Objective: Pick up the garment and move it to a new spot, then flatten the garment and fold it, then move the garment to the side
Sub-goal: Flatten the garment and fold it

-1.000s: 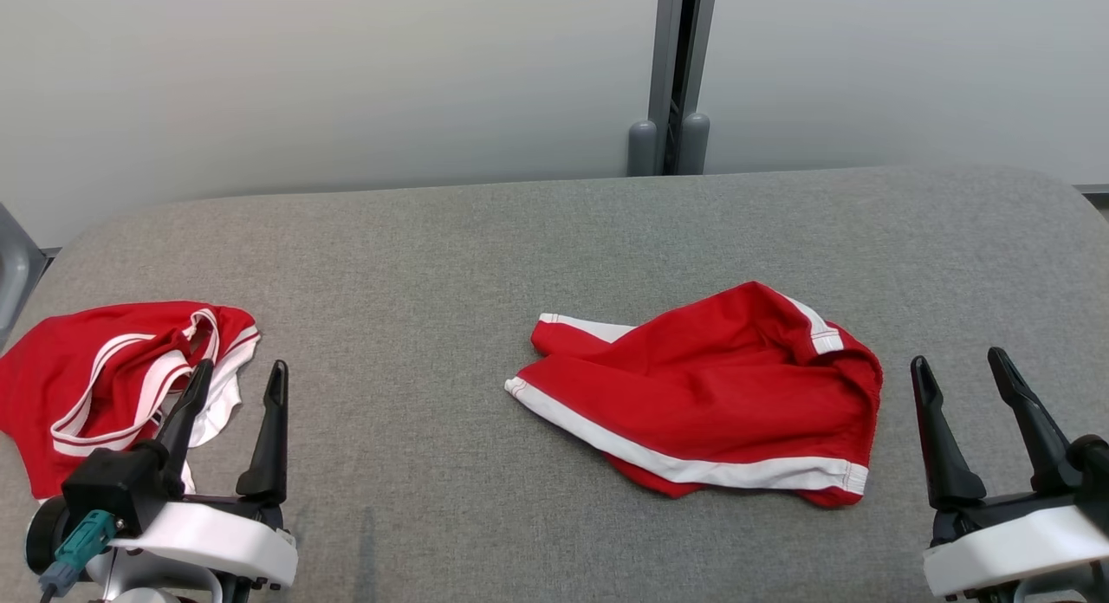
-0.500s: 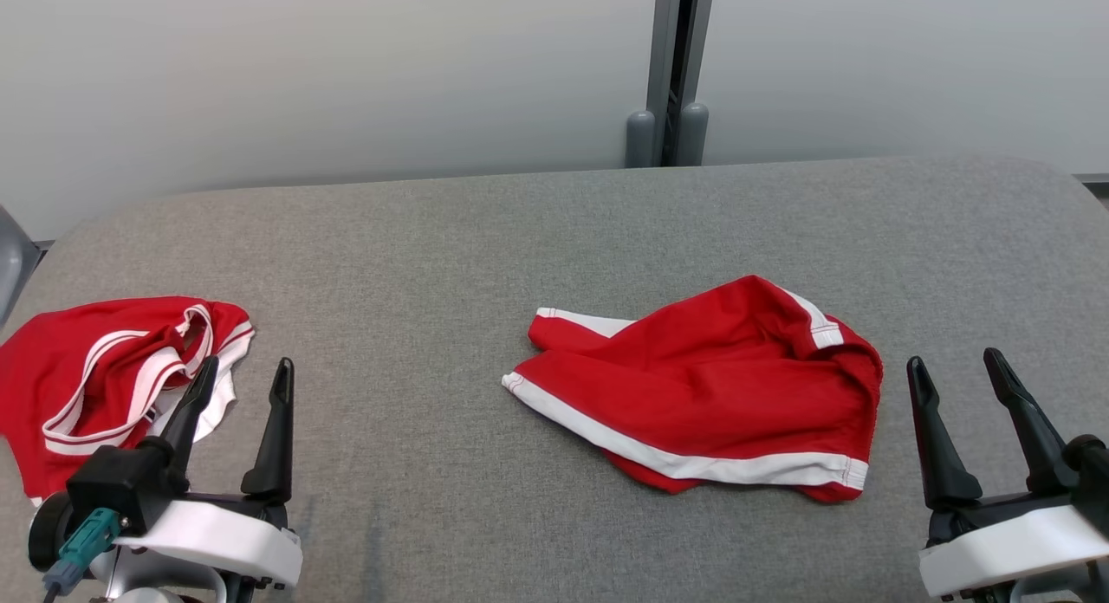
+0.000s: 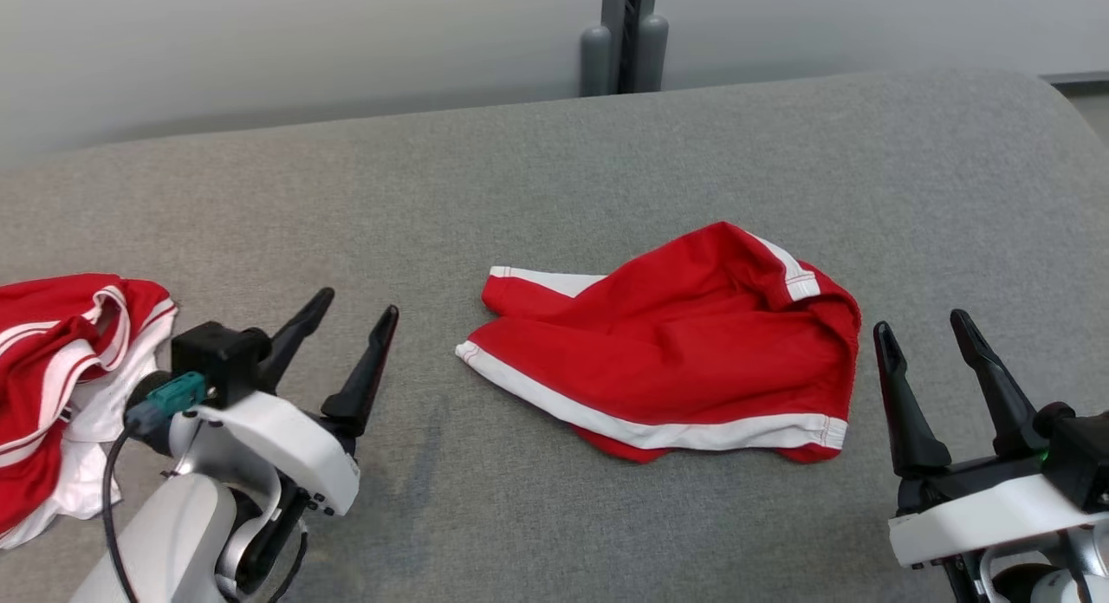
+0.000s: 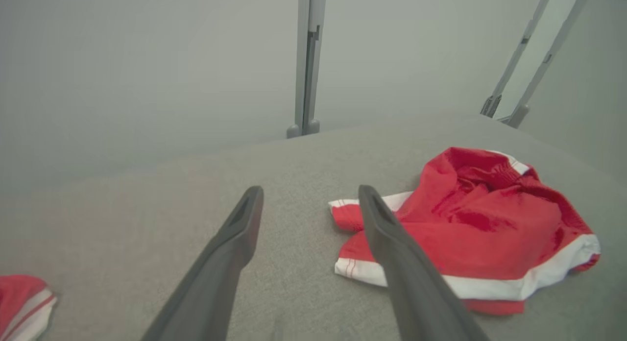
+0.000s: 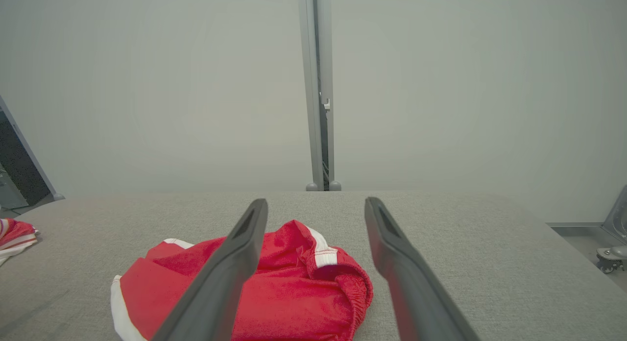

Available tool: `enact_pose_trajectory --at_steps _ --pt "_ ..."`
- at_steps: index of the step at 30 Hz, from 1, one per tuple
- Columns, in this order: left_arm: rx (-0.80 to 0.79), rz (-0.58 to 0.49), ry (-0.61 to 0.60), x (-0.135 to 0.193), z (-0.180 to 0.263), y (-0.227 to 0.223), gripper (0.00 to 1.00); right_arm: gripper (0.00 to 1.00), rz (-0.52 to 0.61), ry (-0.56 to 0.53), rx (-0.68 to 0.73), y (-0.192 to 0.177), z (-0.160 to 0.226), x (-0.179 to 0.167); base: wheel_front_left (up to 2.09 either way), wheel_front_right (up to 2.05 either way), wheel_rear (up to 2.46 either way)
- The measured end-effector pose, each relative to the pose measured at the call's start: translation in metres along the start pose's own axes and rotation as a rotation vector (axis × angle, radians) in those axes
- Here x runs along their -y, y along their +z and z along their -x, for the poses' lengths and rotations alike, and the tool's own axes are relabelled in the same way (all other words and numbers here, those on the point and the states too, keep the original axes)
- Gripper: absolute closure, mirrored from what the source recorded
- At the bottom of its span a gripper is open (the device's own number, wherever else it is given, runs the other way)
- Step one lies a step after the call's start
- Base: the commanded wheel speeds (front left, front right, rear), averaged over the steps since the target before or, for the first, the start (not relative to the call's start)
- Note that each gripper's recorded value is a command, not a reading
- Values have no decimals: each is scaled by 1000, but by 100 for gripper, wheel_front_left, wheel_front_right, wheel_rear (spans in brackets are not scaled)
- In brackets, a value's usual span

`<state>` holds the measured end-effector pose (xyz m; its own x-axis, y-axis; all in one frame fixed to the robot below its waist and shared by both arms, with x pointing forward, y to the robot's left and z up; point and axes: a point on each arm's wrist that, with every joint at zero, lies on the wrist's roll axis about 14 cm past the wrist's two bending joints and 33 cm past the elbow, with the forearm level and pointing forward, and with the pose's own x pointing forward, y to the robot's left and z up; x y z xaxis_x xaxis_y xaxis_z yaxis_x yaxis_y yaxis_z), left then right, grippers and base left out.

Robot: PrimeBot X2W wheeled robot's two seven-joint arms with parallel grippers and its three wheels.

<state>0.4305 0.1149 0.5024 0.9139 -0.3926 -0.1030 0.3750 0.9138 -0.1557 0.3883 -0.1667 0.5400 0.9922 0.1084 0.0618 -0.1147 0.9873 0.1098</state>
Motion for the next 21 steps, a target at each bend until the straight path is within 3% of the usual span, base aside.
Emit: enact_pose_trajectory --at_steps 10,21 --pt "-405 112 -146 24 -39 -103 0 0 -12 -89 -60 -27 3 29 0 0 0" --pt "-508 130 -233 45 -54 -134 0 0 -24 -166 -105 -46 14 52 0 0 0"
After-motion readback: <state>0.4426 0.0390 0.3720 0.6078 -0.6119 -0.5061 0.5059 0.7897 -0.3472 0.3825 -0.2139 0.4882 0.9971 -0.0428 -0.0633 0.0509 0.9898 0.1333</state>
